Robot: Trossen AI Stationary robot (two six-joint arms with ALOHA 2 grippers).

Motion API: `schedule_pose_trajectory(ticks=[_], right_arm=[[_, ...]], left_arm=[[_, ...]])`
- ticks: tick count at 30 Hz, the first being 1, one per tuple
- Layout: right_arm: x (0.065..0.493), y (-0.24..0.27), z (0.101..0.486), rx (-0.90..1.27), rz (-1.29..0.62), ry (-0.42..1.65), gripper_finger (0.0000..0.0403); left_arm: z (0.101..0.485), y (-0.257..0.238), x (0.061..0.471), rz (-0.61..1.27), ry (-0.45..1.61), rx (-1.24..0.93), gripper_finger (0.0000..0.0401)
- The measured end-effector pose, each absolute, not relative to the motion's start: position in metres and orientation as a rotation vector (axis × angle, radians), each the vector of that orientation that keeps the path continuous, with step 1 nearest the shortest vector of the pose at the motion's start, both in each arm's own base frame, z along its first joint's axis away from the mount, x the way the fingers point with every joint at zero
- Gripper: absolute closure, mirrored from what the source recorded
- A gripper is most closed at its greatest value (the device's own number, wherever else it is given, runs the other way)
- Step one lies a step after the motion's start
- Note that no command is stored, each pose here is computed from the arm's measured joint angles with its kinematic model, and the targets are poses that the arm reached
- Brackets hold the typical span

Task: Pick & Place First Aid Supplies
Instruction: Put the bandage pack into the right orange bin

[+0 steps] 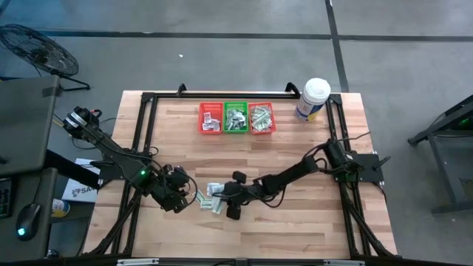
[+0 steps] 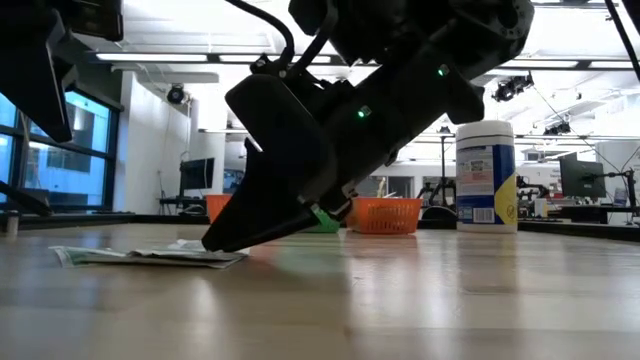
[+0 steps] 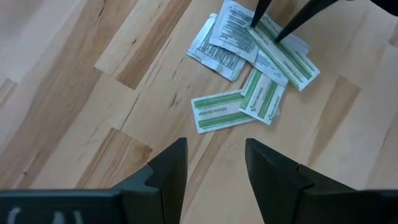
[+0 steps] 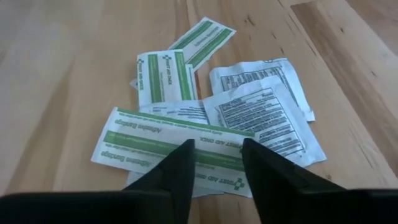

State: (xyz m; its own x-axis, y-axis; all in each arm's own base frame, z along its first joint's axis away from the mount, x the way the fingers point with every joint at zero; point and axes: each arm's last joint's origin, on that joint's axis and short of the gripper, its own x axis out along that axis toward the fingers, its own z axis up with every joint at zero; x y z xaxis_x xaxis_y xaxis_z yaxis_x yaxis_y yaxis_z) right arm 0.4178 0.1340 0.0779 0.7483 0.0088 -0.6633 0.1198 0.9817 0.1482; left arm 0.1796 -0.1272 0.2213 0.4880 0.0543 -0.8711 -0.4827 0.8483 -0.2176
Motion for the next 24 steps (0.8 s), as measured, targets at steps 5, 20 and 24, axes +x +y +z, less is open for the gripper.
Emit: schedule_pose_trajectory(ticks=[5,20,24], right_arm=[[0.414,0.134,0.075,0.213,-0.062,0.776,0.0324],[0.415,0.134,0.092,0.245,0.001,0.746,0.0338],[0.412,0.134,0.106,0.204,0.029,0.743,0.0278]], left_arm=[[0.221,-0.127,0.179,0.346,1.023,-0.465,0.0242],[0.221,-0.126,0.178,0.348,1.03,-0.454,0.0242],[0.22,-0.126,0.178,0.345,1.035,-0.443,0.0242]])
